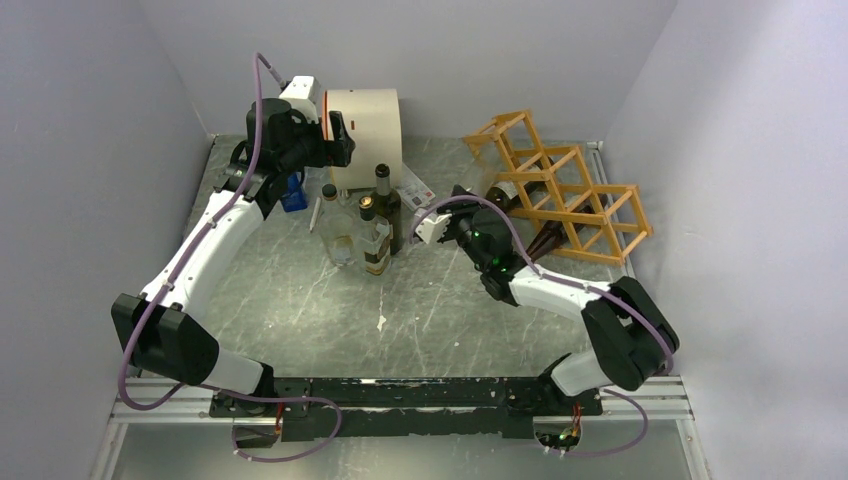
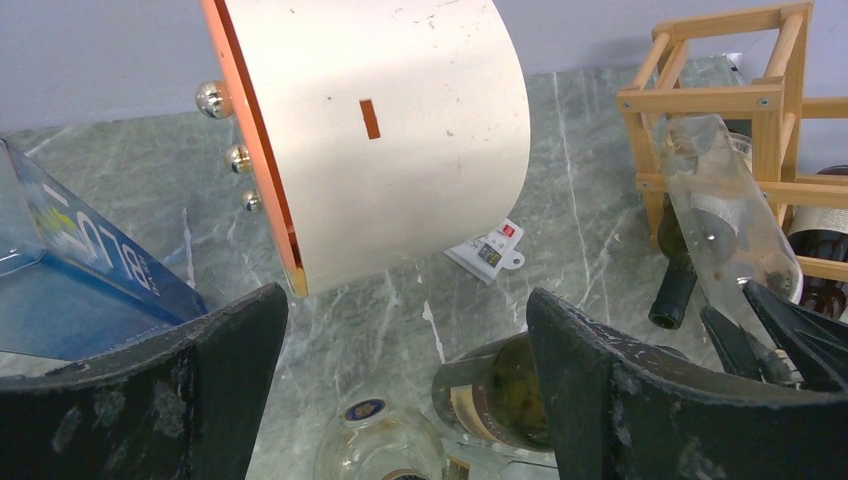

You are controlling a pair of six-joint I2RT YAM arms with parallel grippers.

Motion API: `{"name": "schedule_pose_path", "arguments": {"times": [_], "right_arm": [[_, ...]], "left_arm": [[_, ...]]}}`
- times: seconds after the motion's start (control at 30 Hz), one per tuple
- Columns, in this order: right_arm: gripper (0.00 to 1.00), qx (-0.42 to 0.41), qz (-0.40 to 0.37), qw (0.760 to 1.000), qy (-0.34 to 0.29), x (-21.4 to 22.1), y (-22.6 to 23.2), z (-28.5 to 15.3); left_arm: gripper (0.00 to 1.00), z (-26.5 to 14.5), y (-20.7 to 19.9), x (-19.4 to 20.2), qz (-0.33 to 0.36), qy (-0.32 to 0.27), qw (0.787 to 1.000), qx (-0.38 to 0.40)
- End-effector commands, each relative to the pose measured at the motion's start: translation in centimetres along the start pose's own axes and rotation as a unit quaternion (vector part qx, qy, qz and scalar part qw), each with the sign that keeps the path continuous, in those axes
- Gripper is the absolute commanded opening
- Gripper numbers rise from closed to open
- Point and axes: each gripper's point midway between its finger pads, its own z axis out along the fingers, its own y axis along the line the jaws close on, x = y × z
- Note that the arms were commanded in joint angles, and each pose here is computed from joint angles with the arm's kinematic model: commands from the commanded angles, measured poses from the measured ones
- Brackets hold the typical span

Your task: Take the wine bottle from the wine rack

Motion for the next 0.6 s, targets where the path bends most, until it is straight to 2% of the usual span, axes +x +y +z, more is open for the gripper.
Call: {"name": "schedule_pose_path", "arguments": {"times": [0.0,0.33,0.57], "right_arm": [[0.00,-0.006,0.049,0.998,-0.025,-1.6,0.1,-1.0],[0.00,-0.021,0.055,0.997,-0.049,-3.5,0.5,-2.3],[0.00,-0.006,0.087,0.995,-0.052,-3.9,-0.9,-2.8]], "left_arm": [[0.93,-0.1,-0.6,-1.1,-0.004,-0.016,1.000,0.016],[0.92,-0.2,-0.6,-1.2,-0.005,-0.018,1.000,0.017],[0.92,-0.1,-0.7,-1.2,-0.005,-0.016,1.000,0.019]]}}
